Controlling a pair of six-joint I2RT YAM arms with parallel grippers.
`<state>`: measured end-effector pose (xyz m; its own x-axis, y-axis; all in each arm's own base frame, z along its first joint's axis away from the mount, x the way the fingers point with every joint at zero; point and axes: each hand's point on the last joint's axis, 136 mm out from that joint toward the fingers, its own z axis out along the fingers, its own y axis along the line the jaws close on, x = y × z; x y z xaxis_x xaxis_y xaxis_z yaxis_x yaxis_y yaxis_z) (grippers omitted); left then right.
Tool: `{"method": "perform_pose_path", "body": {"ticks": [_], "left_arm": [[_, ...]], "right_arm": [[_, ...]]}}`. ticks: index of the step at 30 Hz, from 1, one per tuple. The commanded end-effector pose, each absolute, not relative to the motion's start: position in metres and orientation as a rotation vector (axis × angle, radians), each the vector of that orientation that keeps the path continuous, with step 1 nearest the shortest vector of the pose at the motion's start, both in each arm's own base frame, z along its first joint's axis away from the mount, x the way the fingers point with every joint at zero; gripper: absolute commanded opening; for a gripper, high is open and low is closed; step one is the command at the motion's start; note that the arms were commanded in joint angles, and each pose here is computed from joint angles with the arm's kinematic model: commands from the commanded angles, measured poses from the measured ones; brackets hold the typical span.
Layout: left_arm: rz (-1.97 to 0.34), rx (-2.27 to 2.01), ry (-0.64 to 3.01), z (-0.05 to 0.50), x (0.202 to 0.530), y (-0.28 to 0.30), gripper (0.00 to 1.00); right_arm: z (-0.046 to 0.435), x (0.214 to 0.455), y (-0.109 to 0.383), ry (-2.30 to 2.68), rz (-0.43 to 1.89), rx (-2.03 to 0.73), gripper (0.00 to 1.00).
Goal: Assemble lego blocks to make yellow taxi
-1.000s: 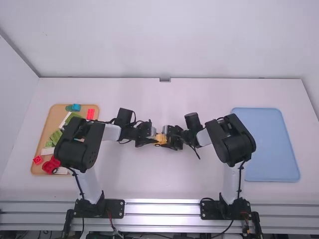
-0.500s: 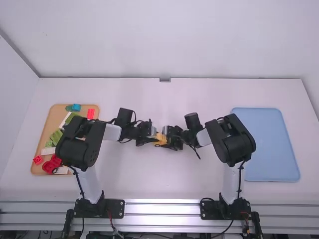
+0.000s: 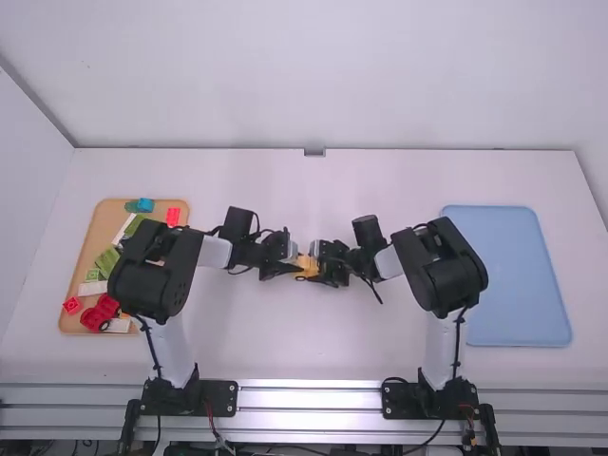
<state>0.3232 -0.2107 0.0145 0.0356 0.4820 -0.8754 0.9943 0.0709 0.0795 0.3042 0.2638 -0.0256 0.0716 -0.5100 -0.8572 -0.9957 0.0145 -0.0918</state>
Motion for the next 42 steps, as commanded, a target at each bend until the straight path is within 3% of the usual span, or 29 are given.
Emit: {"method": "perform_pose_path", "body": {"ticks": [1,25,27,30,32,36,38,42], "left_arm": [[-0.865,1.526,1.558,0.018,0.316,-0.216,0.02],[-0.762,1.561,1.600,0.011,0.326,-0.210,0.02],[-0.761,1.561,1.599,0.011,0.327,-0.210,0.25],[-0.762,1.561,1.601,0.011,0.326,-0.210,0.26],[-0.762,1.561,1.600,0.011,0.326,-0.210,0.36],[-0.762,1.561,1.600,0.011,0.326,-0.210,0.40],[-0.765,1.560,1.598,0.011,0.326,-0.210,0.50],[-0.765,1.560,1.598,0.011,0.326,-0.210,0.47]], "right_arm": [[-0.030,0.302,0.265,1.539,0.828,-1.600,0.47],[-0.028,0.301,0.266,1.528,0.836,-1.601,0.48],[-0.028,0.301,0.266,1.530,0.836,-1.600,0.48],[-0.028,0.301,0.266,1.530,0.836,-1.600,0.48],[-0.028,0.301,0.266,1.530,0.836,-1.600,0.49],[-0.030,0.299,0.265,1.541,0.844,-1.602,0.49],[-0.030,0.299,0.265,1.548,0.848,-1.602,0.49],[-0.031,0.299,0.265,1.549,0.849,-1.602,0.49]]}}
